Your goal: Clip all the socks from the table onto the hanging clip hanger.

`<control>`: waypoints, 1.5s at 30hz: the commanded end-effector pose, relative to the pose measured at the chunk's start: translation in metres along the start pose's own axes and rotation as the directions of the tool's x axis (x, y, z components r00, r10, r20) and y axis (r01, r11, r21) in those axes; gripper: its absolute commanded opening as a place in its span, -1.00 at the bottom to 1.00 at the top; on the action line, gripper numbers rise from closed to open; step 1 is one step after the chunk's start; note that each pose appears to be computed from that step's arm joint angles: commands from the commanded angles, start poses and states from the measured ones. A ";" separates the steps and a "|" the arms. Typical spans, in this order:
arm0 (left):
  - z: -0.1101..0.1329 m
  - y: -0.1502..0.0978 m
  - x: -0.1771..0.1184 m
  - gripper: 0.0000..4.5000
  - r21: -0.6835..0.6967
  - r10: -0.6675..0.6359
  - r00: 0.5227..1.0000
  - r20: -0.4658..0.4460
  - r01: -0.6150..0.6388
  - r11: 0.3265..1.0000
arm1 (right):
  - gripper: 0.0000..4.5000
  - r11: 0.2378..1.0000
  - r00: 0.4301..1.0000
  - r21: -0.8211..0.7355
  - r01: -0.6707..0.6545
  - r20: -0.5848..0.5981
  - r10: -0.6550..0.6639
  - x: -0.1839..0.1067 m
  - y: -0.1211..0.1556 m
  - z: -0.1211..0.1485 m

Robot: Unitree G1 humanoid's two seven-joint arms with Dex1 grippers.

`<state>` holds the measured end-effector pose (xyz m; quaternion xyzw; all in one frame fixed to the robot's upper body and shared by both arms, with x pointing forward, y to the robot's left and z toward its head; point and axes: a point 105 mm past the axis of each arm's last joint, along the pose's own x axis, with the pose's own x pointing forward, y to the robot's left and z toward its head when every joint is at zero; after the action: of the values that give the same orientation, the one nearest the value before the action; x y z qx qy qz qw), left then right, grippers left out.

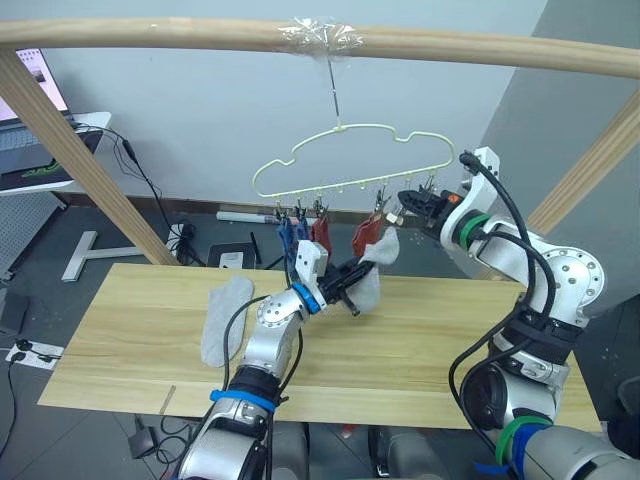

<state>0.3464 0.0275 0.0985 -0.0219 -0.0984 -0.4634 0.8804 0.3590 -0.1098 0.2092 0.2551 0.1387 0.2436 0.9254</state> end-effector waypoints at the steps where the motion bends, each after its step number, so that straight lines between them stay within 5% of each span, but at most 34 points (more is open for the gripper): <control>1: 0.012 0.008 0.000 -0.98 0.023 0.040 0.998 0.050 -0.041 0.999 | -1.00 0.998 0.999 -0.013 0.053 -0.002 -0.053 -0.006 -0.008 0.000; 21: 0.020 -0.002 0.010 -0.98 0.024 0.004 0.996 0.087 -0.006 1.000 | -1.00 0.999 0.999 0.022 0.042 -0.013 -0.042 -0.004 -0.003 -0.005; 32: 0.020 -0.004 0.012 -1.00 0.029 -0.025 0.996 0.082 0.023 0.999 | 0.62 1.000 1.000 -0.028 0.009 0.019 -0.009 -0.016 -0.001 0.009; 34: 0.018 -0.006 0.011 -0.77 0.007 -0.047 0.996 0.072 0.047 0.999 | 0.88 0.994 0.997 -0.103 -0.039 0.057 0.045 -0.032 0.013 0.016; 43: 0.003 -0.002 -0.001 0.34 -0.063 -0.065 0.997 -0.032 0.063 0.996 | 0.88 0.930 0.991 -0.351 0.108 0.116 -0.072 -0.055 0.008 -0.005; 45: 0.001 0.003 -0.013 0.34 -0.080 -0.070 0.993 -0.093 0.063 0.995 | 0.88 0.838 0.974 -0.502 0.214 0.169 -0.148 -0.052 -0.001 -0.015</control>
<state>0.3436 0.0333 0.0883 -0.0317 -0.0374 -0.4917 0.8694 0.3103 -0.1340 0.1925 0.0524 0.0919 0.1861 0.9768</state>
